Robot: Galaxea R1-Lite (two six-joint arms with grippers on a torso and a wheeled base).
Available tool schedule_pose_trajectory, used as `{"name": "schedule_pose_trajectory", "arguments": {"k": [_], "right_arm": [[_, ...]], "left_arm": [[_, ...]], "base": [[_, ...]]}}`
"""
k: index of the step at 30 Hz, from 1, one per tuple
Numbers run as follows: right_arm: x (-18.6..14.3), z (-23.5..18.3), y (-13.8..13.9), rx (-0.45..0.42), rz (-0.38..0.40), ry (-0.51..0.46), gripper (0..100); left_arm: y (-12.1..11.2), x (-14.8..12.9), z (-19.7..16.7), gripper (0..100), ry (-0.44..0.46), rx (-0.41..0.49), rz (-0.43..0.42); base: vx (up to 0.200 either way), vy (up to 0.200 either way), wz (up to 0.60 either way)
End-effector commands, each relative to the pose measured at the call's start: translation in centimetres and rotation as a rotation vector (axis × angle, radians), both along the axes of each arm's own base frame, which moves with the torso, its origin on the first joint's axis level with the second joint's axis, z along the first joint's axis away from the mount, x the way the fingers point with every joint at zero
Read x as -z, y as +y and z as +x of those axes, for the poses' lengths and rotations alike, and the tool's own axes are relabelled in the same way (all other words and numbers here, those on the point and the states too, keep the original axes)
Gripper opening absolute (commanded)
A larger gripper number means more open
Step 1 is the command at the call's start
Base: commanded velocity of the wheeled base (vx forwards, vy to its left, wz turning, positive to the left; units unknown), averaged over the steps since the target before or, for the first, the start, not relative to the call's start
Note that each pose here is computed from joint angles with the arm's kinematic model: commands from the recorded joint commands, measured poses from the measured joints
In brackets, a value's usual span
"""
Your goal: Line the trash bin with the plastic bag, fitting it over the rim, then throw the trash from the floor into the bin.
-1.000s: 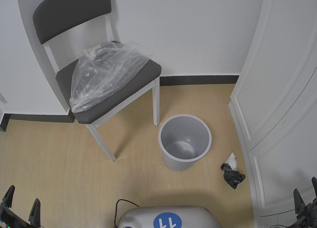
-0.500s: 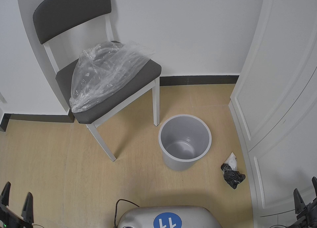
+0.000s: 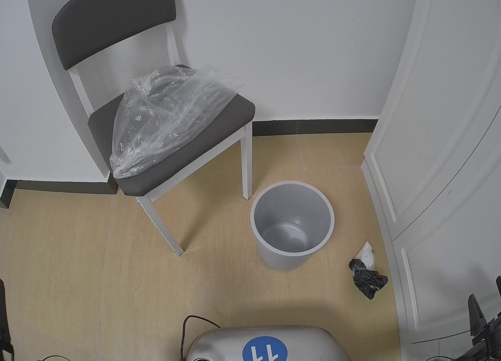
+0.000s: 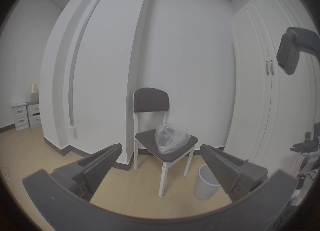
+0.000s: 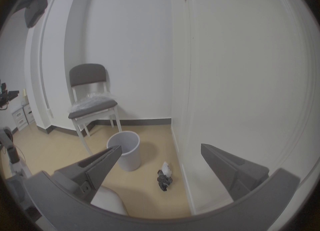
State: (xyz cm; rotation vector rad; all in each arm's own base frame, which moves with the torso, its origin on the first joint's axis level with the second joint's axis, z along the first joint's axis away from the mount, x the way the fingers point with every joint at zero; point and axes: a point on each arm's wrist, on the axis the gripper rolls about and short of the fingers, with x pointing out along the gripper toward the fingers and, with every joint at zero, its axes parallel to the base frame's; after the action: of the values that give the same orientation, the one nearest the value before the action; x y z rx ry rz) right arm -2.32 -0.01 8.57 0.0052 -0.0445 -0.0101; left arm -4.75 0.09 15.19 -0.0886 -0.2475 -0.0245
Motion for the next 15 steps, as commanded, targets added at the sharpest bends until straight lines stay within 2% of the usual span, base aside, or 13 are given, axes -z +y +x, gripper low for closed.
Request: {"name": "schedule_pose_trajectory", "arguments": {"k": [1, 3, 5, 7, 8, 10, 11, 13, 15], "right_arm": [[-7.2, -1.0, 0.0, -0.001, 0.140, -0.165, 100], [-8.5, -0.3, 0.1, 0.000, 0.083, -0.116, 100], [-10.5, 1.3, 0.0, -0.012, 0.043, -0.077, 100], [-13.1, 2.9, 0.0, -0.014, 0.050, -0.111, 100], [-13.4, 3.2, 0.0, -0.014, 0.050, -0.115, 100], [-15.6, 6.9, 0.0, -0.006, 0.071, -0.146, 100], [-15.6, 6.9, 0.0, -0.006, 0.071, -0.146, 100], [-16.4, 10.4, -0.1, 0.003, 0.079, -0.168, 100], [-16.4, 12.3, 0.1, -0.004, 0.080, -0.148, 100]], "left_arm": [[0.1, -4.6, 0.7, 100, 0.020, 0.033, 0.043], [-0.1, -5.4, 1.5, 100, 0.050, 0.069, 0.063], [-0.2, -6.1, 3.6, 100, 0.132, 0.067, 0.157], [-0.3, -6.6, 6.3, 100, 0.226, 0.032, 0.257], [-0.3, -6.6, 6.7, 100, 0.238, 0.029, 0.265], [-0.3, -7.2, 10.2, 100, 0.282, 0.020, 0.282], [-0.3, -7.2, 10.2, 100, 0.282, 0.020, 0.282], [-0.3, -7.5, 13.5, 100, 0.296, 0.016, 0.290], [-0.3, -7.4, 15.3, 100, 0.318, 0.003, 0.297]], "base": [[0.000, 0.000, 0.00], [0.000, 0.000, 0.00], [0.000, 0.000, 0.00], [0.000, 0.000, 0.00], [0.000, 0.000, 0.00], [0.000, 0.000, 0.00], [0.000, 0.000, 0.00], [0.000, 0.000, 0.00], [0.000, 0.000, 0.00]]}}
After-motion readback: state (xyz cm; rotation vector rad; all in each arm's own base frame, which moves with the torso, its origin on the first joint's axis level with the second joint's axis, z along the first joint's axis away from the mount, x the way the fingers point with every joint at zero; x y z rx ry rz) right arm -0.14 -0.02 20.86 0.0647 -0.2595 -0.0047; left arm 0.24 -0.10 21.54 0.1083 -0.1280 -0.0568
